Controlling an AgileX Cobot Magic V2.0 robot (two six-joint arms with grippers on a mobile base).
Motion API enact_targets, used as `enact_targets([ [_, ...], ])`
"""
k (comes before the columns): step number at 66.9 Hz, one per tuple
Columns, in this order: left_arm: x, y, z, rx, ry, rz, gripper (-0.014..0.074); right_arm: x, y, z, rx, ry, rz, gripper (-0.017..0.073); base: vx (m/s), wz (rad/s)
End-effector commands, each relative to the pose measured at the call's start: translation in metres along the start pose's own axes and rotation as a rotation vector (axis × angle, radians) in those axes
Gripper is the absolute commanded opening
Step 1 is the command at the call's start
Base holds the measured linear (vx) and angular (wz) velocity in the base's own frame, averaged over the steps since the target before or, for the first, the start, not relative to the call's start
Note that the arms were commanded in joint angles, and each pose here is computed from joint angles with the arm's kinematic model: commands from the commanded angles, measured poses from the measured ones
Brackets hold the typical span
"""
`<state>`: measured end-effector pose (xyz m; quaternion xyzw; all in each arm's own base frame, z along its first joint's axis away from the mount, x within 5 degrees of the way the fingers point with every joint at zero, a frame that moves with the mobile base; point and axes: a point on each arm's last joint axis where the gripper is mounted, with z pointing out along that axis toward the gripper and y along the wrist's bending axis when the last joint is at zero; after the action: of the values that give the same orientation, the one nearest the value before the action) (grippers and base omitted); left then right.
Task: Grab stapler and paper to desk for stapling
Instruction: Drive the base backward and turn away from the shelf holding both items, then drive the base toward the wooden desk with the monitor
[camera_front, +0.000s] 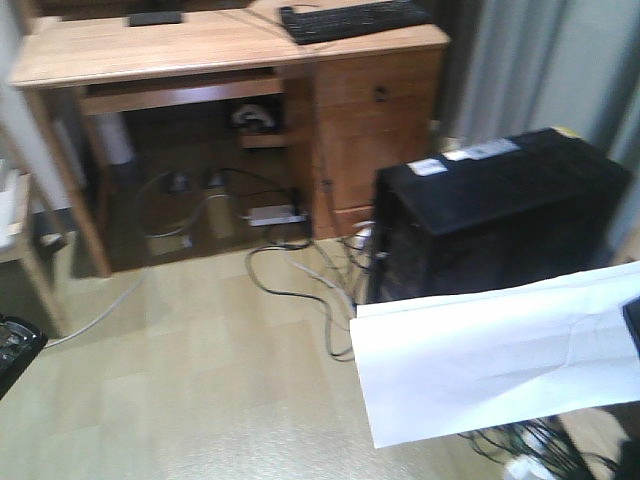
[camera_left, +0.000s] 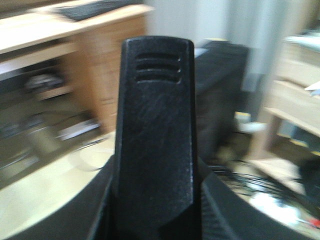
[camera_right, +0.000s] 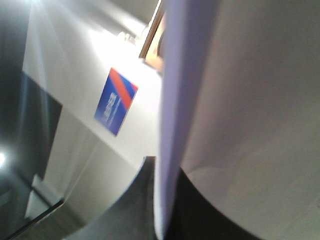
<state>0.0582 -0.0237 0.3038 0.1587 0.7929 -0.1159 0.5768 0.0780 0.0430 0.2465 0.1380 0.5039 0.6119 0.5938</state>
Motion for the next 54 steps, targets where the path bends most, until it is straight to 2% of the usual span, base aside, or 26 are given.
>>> enact_targets([
  [1,-0.0185,-0.0008,-0.0047,0.011,-0.133,-0.001,-0.0006,0.0009,0.0006,-0.0041,-0.041,-0.016,0.005,-0.0005,0.10,0.55],
  [25,-0.0185,-0.0008,-0.0047,0.011,-0.133,-0.001,-0.0006,0.0008,0.0005,-0.0041,-0.041,-0.018,0.006,-0.0005,0.10,0.41],
  [54,-0.0185,-0.0008,-0.0047,0.011,-0.133,-0.001,-0.0006,0.0008,0.0005,-0.0041,-0.041,-0.018,0.006,-0.0005,0.11,0.17],
])
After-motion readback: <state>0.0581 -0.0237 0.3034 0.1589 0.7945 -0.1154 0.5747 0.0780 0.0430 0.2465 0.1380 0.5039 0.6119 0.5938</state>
